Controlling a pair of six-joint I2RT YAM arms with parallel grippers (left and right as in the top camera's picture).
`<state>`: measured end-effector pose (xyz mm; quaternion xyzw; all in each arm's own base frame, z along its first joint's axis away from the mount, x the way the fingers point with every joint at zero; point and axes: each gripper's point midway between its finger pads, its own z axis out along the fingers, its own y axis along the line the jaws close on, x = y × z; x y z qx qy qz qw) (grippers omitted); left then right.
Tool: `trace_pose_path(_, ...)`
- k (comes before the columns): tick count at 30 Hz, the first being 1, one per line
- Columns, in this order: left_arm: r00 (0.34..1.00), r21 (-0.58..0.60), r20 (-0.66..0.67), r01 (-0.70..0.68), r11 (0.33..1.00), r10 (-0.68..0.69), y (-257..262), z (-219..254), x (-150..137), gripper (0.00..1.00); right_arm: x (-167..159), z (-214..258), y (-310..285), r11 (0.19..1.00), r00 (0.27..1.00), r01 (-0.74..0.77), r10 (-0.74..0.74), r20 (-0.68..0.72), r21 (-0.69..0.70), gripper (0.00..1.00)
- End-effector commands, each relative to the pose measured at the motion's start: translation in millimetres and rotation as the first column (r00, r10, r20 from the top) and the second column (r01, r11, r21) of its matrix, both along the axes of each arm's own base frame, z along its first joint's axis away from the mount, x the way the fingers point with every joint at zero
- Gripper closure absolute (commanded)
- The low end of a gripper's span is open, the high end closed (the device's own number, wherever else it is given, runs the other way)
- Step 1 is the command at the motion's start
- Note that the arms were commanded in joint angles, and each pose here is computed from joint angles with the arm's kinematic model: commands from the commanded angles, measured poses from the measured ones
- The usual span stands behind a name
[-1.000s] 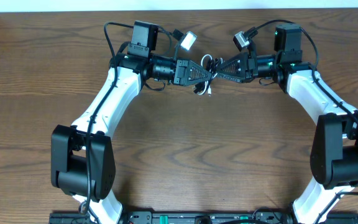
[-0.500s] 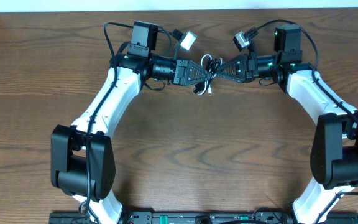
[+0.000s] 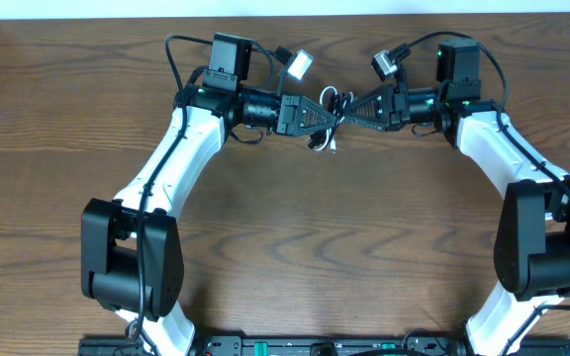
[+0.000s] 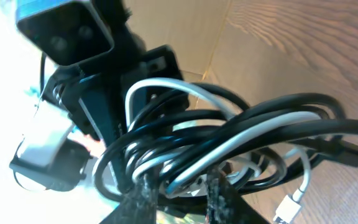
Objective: Untangle cables
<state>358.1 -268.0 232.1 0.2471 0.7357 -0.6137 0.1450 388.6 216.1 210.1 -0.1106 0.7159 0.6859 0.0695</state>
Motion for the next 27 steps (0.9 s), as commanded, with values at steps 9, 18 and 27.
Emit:
trace_pose_path(9, 1.0, -0.012, 0.018, 0.009, 1.0, -0.009, 1, 1, 0, 0.92, 2, -14, 25, 0.996, 0.998, 0.031, -0.035, -0.053, -0.079, 0.77)
trace_pose_path(18, 1.0, -0.012, 0.024, 0.011, 1.0, -0.011, 1, 0, -1, 0.93, 6, -17, 24, 0.995, 0.997, 0.049, -0.054, -0.047, -0.092, 0.82)
trace_pose_path(27, 1.0, -0.012, 0.024, 0.011, 1.0, -0.011, 1, 0, -1, 0.93, 11, -15, 12, 0.994, 0.996, 0.07, -0.074, -0.049, -0.084, 0.99)
